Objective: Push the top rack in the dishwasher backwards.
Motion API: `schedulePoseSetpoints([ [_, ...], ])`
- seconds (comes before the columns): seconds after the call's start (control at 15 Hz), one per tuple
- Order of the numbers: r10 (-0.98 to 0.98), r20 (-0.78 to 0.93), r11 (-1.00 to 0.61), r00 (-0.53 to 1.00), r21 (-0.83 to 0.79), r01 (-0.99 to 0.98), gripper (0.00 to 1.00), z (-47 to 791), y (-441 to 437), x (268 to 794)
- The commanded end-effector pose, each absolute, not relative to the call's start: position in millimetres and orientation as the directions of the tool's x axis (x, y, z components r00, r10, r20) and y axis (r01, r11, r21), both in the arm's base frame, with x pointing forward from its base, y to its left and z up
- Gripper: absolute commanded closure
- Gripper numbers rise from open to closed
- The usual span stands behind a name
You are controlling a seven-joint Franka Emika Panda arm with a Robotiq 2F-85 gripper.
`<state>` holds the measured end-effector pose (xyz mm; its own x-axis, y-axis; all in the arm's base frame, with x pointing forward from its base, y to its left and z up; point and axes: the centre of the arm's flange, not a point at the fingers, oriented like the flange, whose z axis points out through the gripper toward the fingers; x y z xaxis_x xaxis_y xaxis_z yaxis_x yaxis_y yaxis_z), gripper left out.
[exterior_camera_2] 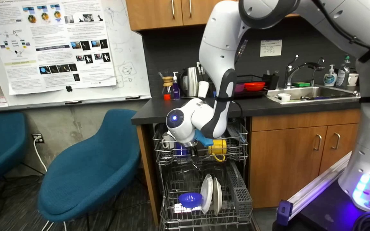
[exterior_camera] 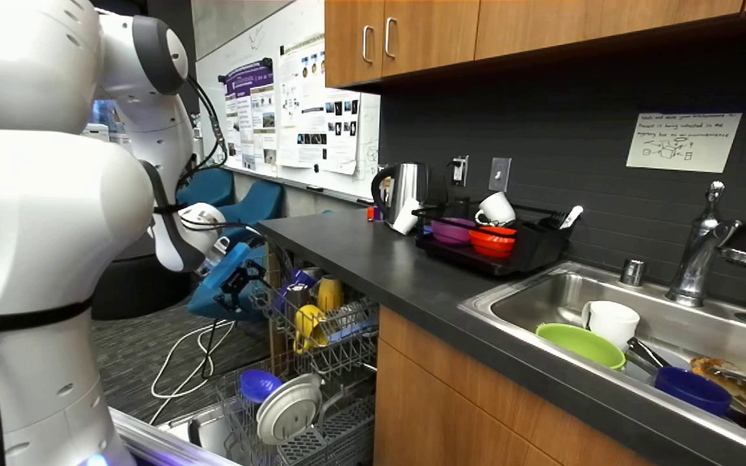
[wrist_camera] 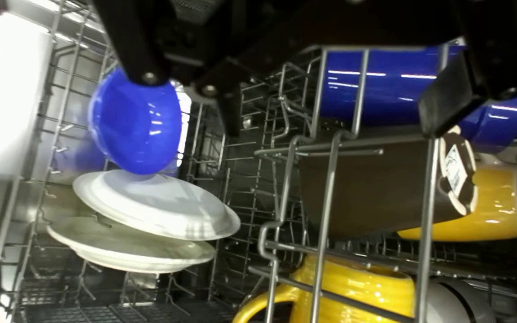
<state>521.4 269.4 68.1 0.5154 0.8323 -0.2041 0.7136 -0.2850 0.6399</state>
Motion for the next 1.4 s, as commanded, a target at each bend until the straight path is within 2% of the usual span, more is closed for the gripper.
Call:
schedulePoseSetpoints([
  [0.0,0.797,-0.206,-0.278,0.568,0.711,0.646,0.0,89.4,245.8,569.2],
  [0.27,0.781,-0.204,-0.288,0.59,0.722,0.63,0.0,95.5,233.5,579.6],
  [0.67,0.821,-0.196,-0.346,0.536,0.576,0.741,0.0,76.1,253.3,514.7],
  [0.93,0.851,-0.199,-0.323,0.486,0.53,0.784,0.0,64.9,275.0,476.2],
  [1.33,0.853,-0.212,-0.287,0.476,0.572,0.768,0.0,60.6,280.8,496.7],
])
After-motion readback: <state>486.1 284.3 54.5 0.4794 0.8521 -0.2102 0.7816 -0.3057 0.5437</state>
